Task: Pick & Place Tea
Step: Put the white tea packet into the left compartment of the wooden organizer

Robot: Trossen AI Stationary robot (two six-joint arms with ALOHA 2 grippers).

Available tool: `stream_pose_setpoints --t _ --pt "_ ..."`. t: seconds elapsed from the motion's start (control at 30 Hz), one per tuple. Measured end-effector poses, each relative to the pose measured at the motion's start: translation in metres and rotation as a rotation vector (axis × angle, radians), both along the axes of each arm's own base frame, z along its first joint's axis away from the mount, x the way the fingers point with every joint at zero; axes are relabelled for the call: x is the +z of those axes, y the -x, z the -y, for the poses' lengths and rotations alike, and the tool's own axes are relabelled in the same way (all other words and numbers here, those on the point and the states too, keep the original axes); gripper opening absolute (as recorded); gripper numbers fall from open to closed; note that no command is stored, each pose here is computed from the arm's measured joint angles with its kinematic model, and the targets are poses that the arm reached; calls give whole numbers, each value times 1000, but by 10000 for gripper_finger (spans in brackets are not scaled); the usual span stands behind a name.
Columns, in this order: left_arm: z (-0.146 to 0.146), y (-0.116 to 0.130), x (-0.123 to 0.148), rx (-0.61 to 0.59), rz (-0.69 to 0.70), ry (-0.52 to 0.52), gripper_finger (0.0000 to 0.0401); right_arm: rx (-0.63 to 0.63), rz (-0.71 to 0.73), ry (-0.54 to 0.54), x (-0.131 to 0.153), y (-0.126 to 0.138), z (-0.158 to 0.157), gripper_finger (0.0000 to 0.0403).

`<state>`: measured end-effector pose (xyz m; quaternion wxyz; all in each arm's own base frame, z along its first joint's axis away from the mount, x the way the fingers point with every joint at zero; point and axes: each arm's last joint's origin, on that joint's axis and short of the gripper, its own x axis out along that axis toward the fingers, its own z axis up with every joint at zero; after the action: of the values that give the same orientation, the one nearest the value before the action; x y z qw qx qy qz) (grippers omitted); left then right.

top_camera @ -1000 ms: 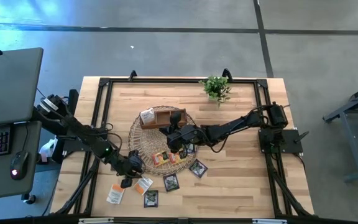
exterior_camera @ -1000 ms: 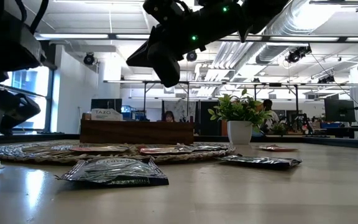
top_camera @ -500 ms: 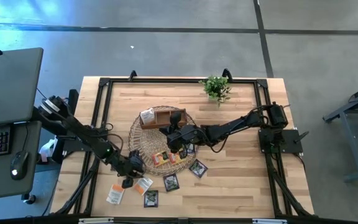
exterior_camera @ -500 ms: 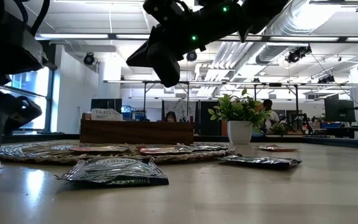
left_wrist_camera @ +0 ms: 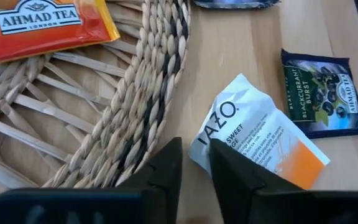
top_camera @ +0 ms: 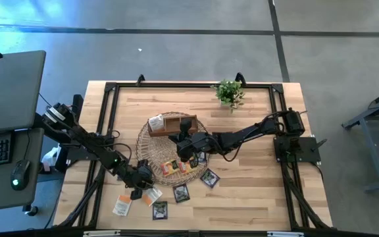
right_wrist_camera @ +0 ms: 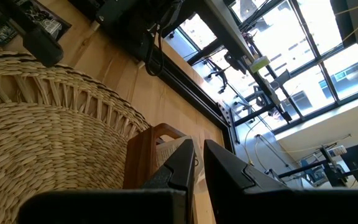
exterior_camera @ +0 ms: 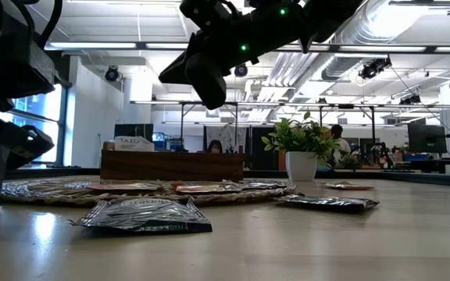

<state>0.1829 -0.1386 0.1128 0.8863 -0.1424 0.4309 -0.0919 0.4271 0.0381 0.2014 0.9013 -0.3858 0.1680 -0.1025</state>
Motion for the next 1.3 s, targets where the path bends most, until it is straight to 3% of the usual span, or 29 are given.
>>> stream_pose_setpoints --t 0.2,0.47,0.63,0.87,0.93,1.1,1.2,1.3 --pt "-1 0 -1 14 -2 -20 6 0 1 0 0 0 0 32" --pt "-2 0 0 72 12 -16 2 0 0 0 0 0 0 32" --pt "0 -4 15 107 49 -21 1 0 0 0 0 0 0 32" --pt "-5 -5 52 207 59 -186 0 55 35 -20 3 -2 1 32" --pt "-10 -3 69 246 66 -258 0 75 91 -111 6 -2 0 32" --pt "-28 4 106 413 142 -492 0 96 213 -566 9 -3 -9 32" --pt "-44 4 114 553 182 -585 0 128 212 -680 9 -3 -11 32" --pt "-62 -2 116 690 195 -642 0 158 201 -712 9 -3 -12 32"
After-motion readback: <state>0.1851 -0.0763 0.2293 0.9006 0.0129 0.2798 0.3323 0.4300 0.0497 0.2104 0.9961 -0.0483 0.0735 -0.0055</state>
